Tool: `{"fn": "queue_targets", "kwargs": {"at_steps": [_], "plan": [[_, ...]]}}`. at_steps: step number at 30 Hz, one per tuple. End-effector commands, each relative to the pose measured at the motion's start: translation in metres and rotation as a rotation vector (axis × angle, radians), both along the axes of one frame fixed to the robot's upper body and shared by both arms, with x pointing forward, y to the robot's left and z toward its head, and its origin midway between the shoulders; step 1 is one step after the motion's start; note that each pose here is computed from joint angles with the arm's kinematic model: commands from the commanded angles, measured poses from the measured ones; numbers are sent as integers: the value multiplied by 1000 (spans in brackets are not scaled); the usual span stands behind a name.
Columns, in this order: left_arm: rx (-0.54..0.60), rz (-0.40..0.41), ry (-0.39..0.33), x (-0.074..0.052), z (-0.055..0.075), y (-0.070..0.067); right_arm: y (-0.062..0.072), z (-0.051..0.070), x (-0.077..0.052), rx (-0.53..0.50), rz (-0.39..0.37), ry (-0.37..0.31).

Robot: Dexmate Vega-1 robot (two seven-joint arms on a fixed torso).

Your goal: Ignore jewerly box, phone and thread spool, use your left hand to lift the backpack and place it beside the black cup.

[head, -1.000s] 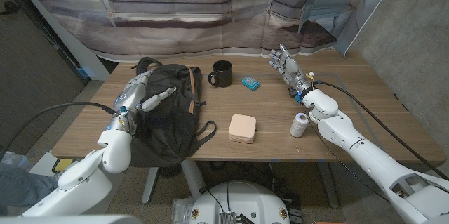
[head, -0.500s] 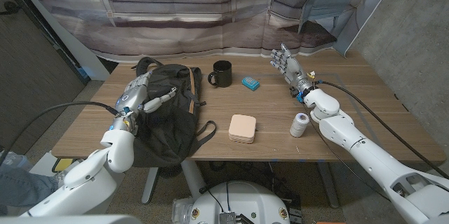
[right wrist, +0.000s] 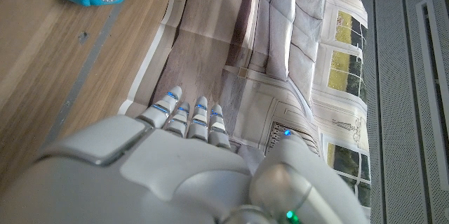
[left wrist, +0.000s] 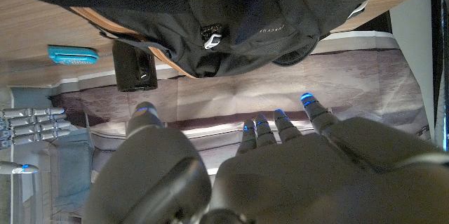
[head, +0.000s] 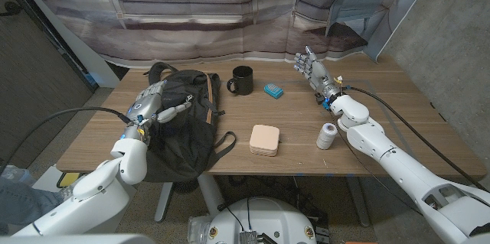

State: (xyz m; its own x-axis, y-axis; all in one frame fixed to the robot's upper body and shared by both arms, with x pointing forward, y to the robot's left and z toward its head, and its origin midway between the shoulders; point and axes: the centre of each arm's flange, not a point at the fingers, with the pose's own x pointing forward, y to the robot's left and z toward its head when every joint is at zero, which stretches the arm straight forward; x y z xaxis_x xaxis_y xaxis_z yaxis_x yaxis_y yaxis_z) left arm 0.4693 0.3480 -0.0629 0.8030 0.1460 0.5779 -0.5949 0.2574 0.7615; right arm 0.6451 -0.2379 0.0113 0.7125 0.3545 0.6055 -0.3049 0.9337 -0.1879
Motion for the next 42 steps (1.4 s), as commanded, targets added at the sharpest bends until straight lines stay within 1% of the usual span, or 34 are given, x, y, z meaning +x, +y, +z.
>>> {"fn": "queue_targets", "kwargs": {"at_steps": [1,6,10,15,21,23,25,29,33,42], "plan": [[31,-9,51,13,0,-2,4,0,5,-6,9,3],[35,-16,63,18,-2,-5,4,0,4,-5,4,5],[41,-15,69,19,-3,-7,2,0,3,-1,0,4],[44,-13,93,20,-4,-9,0,-1,1,-5,-2,-1],[48,-10,106,21,-7,-11,0,-1,1,-1,0,2],[57,3,122,21,-7,-12,0,-2,1,-3,1,2],[52,-4,126,20,-8,-11,0,-2,2,1,3,4],[66,14,136,19,-9,-11,0,-4,1,5,3,5],[64,16,131,19,-11,-12,0,-4,1,1,3,2],[50,11,144,25,-21,-11,1,-5,-1,-4,3,3]]}}
